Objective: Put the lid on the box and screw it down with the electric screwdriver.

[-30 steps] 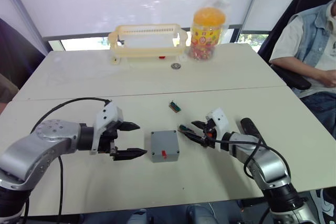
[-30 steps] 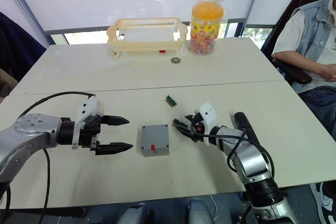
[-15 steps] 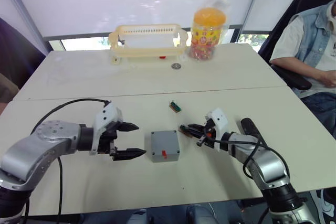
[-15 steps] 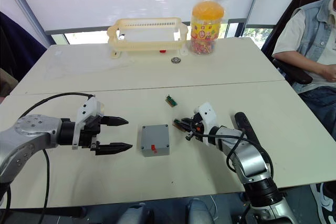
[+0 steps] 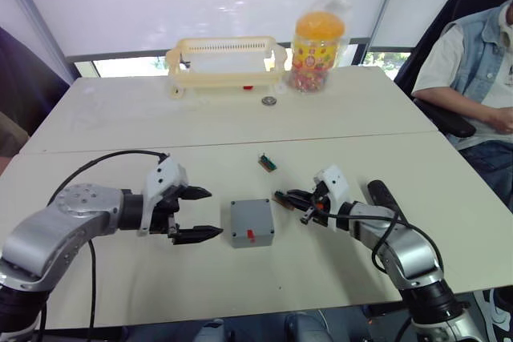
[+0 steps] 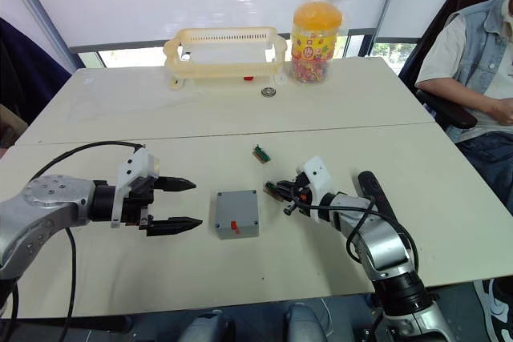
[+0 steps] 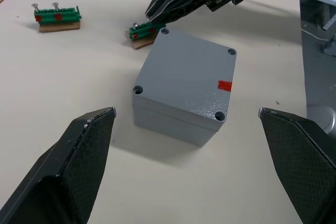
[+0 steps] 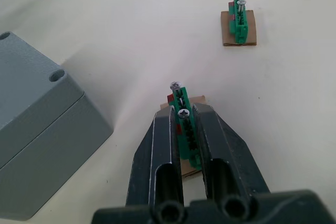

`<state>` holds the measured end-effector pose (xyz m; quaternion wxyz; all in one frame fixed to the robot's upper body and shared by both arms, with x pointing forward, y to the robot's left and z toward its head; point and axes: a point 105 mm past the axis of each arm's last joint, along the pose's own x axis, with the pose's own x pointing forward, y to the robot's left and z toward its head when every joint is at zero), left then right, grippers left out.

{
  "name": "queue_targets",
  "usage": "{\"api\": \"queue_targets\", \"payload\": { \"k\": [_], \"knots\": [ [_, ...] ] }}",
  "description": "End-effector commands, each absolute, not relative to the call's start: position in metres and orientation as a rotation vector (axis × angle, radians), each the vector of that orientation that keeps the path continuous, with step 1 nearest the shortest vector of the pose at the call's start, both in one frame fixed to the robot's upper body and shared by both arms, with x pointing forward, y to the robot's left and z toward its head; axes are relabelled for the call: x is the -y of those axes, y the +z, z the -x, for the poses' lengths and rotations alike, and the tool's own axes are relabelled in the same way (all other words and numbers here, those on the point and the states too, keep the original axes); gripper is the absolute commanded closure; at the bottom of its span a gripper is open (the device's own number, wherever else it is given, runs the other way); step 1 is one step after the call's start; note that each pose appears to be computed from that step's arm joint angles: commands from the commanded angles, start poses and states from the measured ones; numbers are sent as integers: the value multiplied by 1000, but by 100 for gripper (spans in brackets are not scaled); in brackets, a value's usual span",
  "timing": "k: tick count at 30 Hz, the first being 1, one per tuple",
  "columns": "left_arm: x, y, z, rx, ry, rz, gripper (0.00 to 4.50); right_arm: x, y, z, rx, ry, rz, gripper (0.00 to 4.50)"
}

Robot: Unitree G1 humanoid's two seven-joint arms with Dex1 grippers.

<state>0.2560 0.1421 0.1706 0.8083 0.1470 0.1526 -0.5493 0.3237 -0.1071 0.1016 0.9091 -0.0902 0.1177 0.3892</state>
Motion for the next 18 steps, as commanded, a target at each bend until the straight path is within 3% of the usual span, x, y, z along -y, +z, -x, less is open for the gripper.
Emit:
{"api": "queue_targets", "payload": {
  "k": [1, 11, 18],
  "knots": [
    [-139, 174, -255, -302, -1187, -331, 0, 104, 111, -322, -203, 818, 196, 425],
    [-140, 174, -256, -303, -1182, -331, 0, 105, 117, -324, -181, 810, 200, 425],
    [-140, 174, -256, -306, -1186, -330, 0, 107, 144, -325, -97, 790, 183, 425]
  ]
}}
